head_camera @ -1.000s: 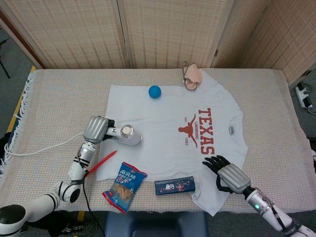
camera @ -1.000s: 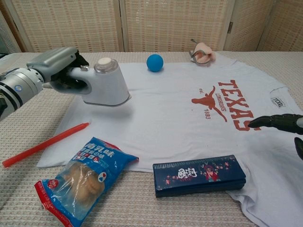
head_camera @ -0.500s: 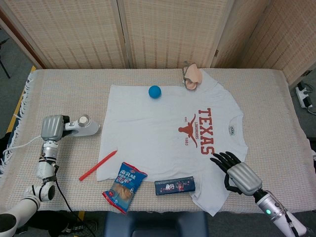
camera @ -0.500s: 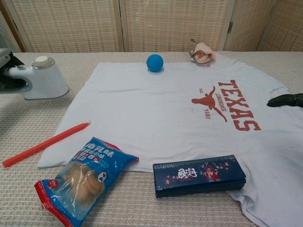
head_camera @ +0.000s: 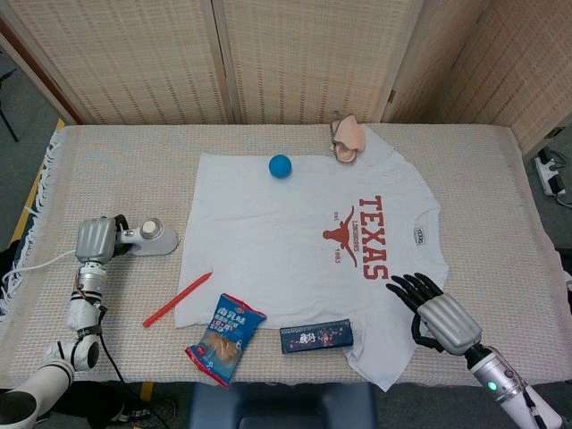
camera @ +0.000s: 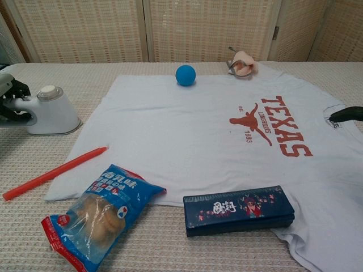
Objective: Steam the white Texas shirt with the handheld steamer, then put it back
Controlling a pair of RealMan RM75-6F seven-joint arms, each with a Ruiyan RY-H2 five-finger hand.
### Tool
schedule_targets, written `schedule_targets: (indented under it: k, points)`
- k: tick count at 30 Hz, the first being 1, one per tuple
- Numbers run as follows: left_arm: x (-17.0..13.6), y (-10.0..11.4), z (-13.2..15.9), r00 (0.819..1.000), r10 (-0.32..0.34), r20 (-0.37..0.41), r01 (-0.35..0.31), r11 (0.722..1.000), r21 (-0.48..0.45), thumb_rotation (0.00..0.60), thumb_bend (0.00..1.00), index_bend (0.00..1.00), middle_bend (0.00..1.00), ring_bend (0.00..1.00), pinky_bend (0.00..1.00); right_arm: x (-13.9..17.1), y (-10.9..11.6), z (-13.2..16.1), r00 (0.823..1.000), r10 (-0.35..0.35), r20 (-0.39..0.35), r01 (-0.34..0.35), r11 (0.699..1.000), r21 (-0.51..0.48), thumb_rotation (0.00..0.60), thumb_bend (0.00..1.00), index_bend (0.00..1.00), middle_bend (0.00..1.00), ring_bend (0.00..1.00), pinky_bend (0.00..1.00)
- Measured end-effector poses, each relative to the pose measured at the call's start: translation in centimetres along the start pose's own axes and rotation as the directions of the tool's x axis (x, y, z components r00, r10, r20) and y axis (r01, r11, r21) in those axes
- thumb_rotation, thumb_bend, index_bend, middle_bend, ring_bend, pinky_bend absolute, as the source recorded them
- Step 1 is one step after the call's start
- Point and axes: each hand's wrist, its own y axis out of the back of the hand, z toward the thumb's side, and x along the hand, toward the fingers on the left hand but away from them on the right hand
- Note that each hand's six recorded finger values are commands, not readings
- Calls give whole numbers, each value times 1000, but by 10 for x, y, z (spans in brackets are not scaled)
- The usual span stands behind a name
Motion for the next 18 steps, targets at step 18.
schedule_targets:
  k: [18]
  points:
    - [-25,39,-18,998,-40,-49,35,993,-110,600,94,83,93,43,125,4,14,-8,998,-49,26,49,999,-2,381,681,0,34,0,0]
